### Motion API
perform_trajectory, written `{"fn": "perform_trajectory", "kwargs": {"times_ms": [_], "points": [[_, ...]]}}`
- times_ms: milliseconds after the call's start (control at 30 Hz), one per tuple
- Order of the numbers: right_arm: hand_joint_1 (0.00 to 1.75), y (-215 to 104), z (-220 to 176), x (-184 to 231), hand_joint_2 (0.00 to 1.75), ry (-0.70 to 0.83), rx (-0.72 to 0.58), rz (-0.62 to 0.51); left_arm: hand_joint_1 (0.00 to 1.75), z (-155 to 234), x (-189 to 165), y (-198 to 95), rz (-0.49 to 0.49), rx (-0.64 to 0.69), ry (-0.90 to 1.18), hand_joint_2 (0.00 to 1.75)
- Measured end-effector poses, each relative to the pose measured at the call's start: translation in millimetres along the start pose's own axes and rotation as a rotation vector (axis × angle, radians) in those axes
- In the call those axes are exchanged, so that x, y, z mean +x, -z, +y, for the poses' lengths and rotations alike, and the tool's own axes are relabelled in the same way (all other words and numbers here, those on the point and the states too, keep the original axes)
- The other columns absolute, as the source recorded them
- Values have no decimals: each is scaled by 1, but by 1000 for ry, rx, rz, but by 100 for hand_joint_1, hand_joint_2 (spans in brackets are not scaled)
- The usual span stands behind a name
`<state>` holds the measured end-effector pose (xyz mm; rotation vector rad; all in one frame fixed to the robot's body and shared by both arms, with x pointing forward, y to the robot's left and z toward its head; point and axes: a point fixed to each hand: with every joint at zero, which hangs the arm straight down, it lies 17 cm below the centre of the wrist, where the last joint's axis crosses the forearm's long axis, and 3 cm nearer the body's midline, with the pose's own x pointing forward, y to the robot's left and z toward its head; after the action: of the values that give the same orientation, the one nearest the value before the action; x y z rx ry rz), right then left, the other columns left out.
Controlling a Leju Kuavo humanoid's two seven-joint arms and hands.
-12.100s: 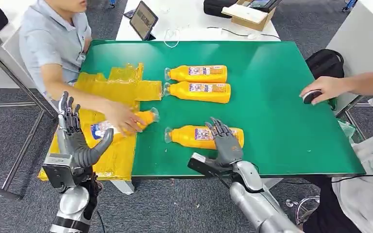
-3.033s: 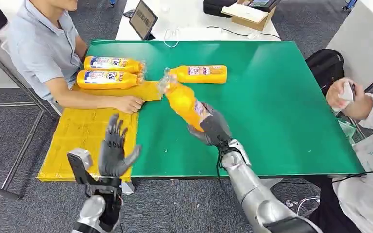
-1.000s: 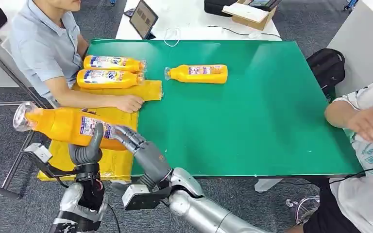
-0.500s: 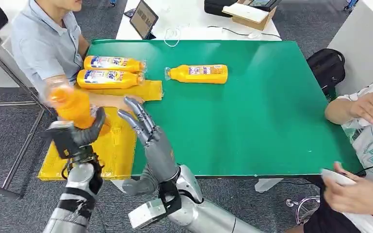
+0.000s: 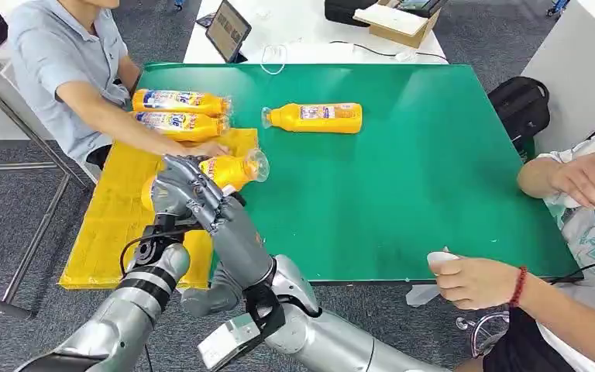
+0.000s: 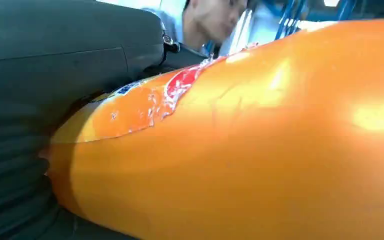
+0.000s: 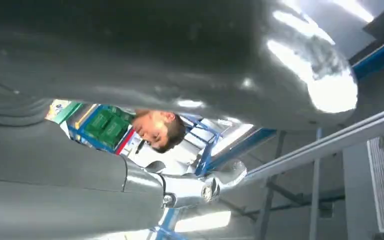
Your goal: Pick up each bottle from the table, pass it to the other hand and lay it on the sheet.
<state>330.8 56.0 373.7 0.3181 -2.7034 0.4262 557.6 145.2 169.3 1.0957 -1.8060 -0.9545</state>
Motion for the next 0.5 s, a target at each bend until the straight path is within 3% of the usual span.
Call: {"fn": "perform_trajectory", "kwargs": {"times_ms": [233, 500], "points": [[0, 1, 7, -3, 0, 16, 34, 2, 175, -52, -4, -7, 47, -246, 111, 175], [0, -1, 10, -6, 0, 9, 52, 5, 175, -77, 9, -16, 19, -370, 160, 175]]}}
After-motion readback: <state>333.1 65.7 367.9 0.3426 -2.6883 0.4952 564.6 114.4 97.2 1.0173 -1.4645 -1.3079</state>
